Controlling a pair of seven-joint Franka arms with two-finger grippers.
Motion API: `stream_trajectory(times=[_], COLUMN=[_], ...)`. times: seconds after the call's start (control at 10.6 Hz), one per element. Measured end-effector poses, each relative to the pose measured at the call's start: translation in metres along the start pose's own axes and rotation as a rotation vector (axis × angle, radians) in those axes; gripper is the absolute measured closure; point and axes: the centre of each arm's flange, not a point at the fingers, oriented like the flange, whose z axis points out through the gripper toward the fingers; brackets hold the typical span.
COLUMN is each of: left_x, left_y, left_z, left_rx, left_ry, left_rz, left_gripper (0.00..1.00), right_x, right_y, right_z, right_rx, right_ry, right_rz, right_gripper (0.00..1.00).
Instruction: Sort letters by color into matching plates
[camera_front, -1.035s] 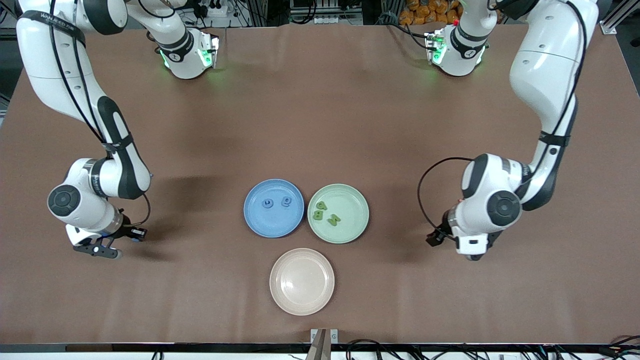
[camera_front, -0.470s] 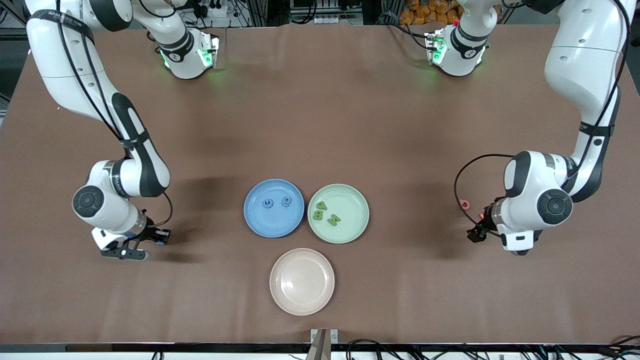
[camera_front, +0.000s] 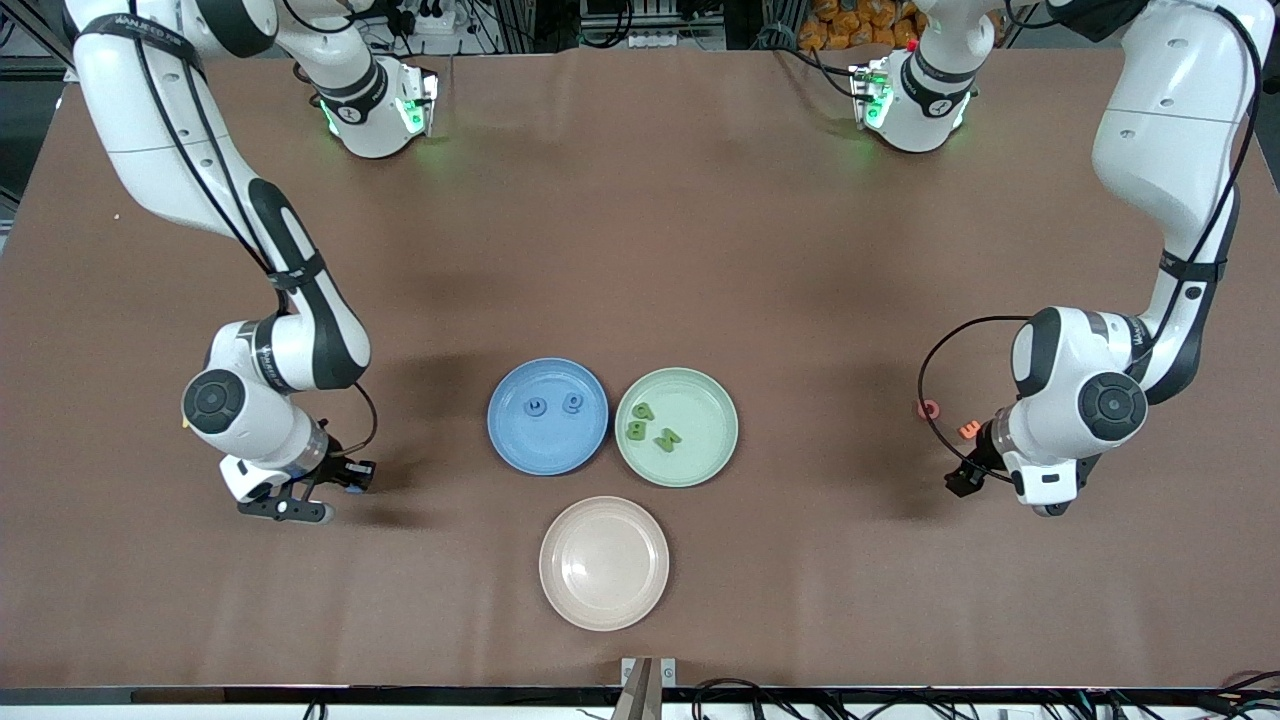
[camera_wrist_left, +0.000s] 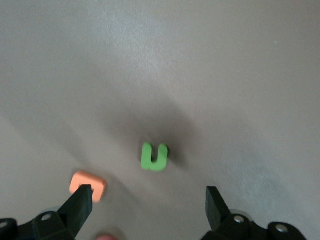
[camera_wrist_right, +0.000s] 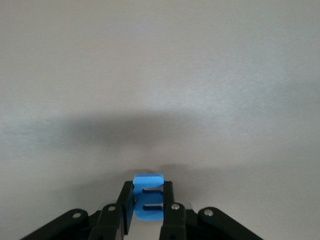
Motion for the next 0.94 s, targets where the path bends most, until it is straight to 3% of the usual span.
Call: stream_trajectory(times=[0.38,0.94], left_x=[0.005,0.005], left_y=[-0.006,-0.008], left_z=[0.026,0.040], left_rx=[0.014,0.031], left_ry=[0.011,0.034], left_rz=[0.017,0.054], left_gripper=[0.00,0.00], right_x=[-0.004,-0.029], right_y=[-0.073,-0.168], right_z=[-0.026,-0.052], right_rx=[-0.005,-0.011], right_ry=[-0.063,-0.081], right_rz=[0.100,0.194], right_gripper=[0.72,0.72])
